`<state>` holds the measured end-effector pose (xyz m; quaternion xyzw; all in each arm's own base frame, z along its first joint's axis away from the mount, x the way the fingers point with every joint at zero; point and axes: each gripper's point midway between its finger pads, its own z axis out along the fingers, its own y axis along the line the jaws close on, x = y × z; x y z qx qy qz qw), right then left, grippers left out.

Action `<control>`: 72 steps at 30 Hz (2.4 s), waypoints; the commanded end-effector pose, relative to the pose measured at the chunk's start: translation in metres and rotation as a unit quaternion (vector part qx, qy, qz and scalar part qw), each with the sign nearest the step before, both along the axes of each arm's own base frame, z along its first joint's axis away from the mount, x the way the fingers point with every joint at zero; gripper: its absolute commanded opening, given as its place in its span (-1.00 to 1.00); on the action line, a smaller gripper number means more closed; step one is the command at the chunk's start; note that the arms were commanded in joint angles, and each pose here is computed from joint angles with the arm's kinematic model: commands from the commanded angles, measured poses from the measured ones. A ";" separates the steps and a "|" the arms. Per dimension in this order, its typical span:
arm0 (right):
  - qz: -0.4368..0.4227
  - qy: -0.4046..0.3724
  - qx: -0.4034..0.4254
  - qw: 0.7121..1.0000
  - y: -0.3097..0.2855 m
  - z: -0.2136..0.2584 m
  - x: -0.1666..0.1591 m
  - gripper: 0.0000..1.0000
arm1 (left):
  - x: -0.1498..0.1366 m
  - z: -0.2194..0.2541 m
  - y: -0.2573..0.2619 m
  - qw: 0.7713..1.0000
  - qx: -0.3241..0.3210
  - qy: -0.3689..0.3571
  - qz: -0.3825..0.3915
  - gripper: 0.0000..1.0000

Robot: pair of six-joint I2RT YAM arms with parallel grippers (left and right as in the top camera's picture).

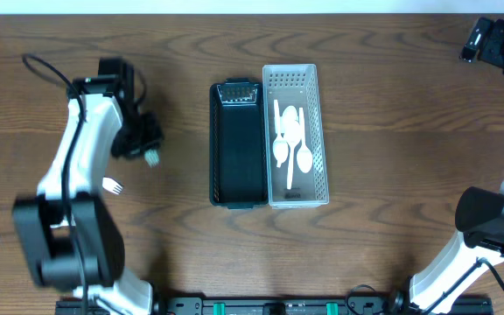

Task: Pack container
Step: 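Carry the fork into the green basket and release it, then move the left gripper back to the remaining cutlery and grasp a spoon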

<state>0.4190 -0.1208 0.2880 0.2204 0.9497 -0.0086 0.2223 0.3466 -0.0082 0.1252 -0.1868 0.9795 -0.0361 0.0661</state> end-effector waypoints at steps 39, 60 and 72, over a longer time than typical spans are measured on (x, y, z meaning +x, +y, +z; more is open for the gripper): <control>0.003 0.013 -0.003 1.000 -0.004 -0.007 -0.001 0.98 | 0.008 0.029 -0.135 0.954 0.097 -0.070 -0.274 0.25; 0.001 0.022 -0.025 0.999 -0.018 -0.008 -0.005 0.99 | -0.052 0.075 0.135 0.976 0.119 -0.066 0.168 0.91; -0.005 0.042 -0.033 0.999 -0.022 -0.013 -0.011 0.99 | -0.065 -0.038 0.210 0.970 0.086 0.067 0.216 0.91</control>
